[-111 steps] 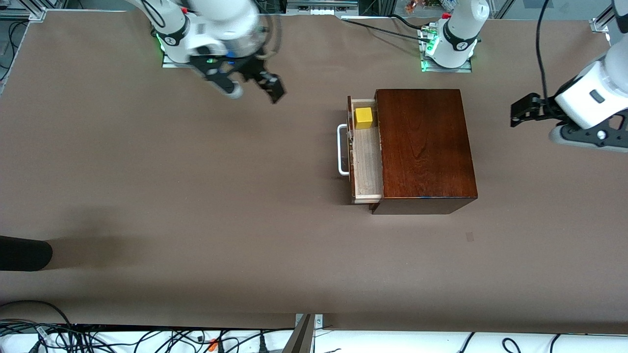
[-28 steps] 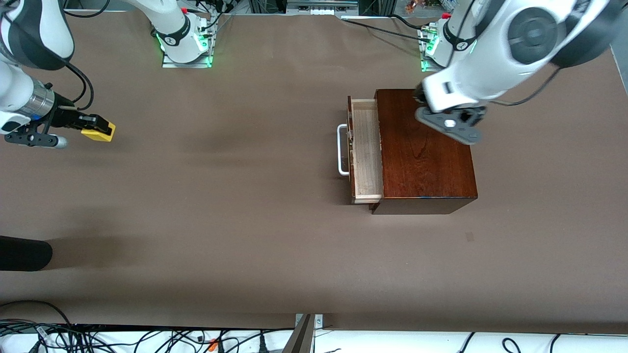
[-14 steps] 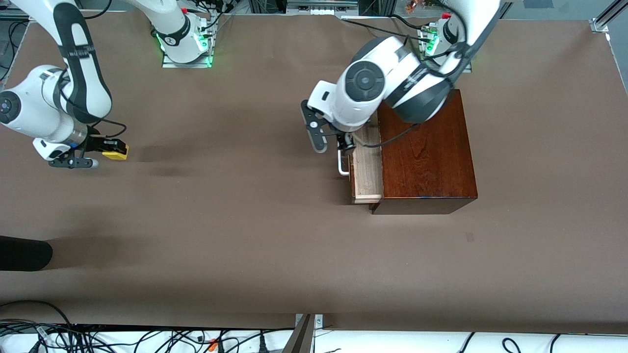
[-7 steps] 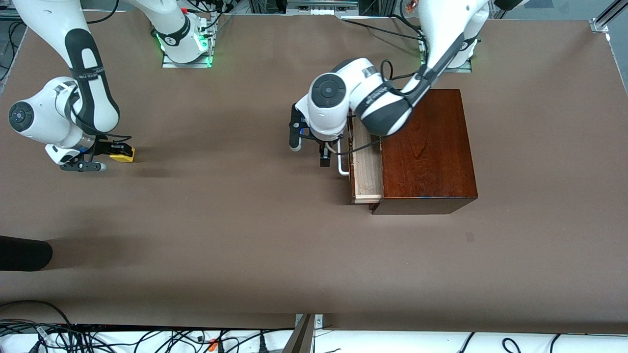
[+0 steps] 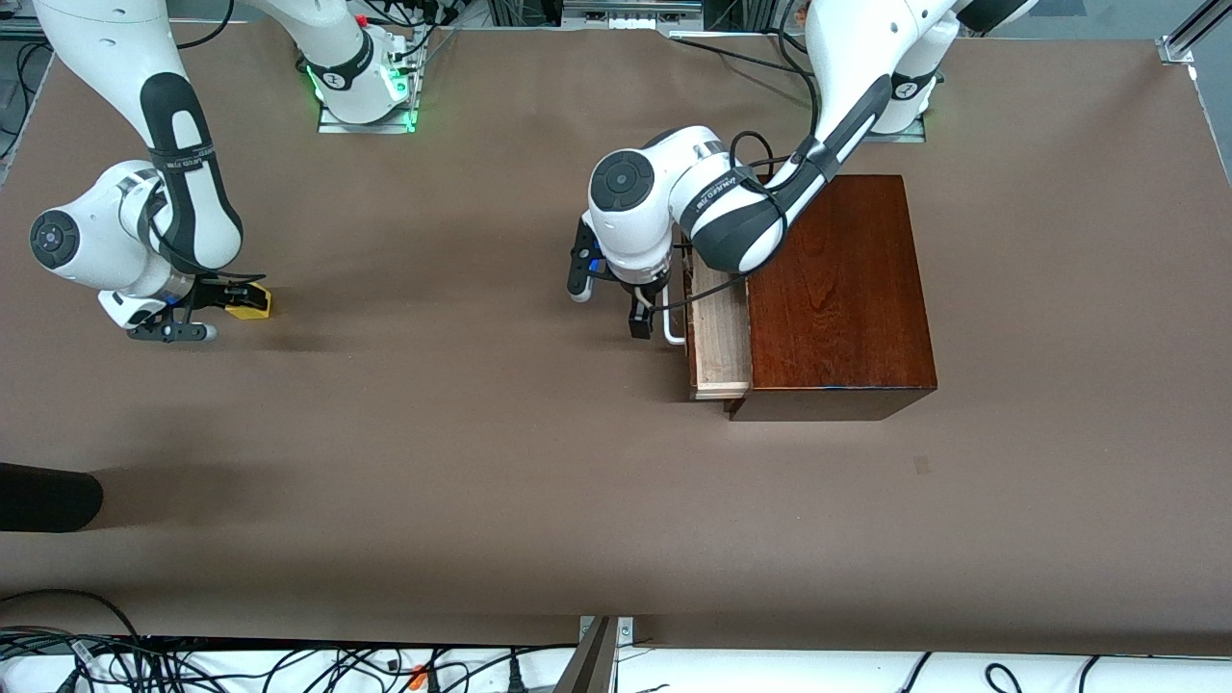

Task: Open drawer, take yellow block, close drawer
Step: 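Push the drawer shut with the left gripper while the right gripper lowers the block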

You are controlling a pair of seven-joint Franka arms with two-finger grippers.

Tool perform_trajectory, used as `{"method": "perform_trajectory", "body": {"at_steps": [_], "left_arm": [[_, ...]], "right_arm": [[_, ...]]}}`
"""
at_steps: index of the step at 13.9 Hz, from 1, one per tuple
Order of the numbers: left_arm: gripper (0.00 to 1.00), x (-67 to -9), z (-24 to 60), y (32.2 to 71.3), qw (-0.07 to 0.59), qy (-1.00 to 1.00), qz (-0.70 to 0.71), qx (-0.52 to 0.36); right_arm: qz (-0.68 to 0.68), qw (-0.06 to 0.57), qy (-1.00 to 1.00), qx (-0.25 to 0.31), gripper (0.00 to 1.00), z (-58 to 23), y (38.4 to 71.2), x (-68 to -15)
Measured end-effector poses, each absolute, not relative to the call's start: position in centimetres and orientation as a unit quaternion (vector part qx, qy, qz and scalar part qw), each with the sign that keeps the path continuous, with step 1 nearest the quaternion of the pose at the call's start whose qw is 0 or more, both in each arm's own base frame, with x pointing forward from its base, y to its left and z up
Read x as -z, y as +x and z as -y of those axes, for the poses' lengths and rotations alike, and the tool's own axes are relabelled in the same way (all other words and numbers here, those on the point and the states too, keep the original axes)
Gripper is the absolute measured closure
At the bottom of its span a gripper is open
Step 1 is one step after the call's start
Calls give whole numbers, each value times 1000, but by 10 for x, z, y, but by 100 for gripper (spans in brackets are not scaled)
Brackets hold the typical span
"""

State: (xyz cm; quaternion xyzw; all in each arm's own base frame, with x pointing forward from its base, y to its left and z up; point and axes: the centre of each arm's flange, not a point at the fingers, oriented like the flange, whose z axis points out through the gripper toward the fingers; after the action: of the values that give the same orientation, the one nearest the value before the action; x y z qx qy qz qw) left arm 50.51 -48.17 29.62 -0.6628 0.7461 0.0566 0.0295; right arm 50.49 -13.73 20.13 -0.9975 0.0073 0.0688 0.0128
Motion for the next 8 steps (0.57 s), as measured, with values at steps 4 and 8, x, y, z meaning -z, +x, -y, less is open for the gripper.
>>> {"method": "perform_trajectory", "body": {"at_steps": [4, 8], "left_arm": [[0, -294, 473, 505, 35, -665, -741, -84], [0, -291, 455, 514, 43, -673, -730, -115]], "right_arm": [[-4, 40, -996, -77, 0, 127, 529, -228], [-8, 65, -994, -92, 0, 118, 560, -290]]}}
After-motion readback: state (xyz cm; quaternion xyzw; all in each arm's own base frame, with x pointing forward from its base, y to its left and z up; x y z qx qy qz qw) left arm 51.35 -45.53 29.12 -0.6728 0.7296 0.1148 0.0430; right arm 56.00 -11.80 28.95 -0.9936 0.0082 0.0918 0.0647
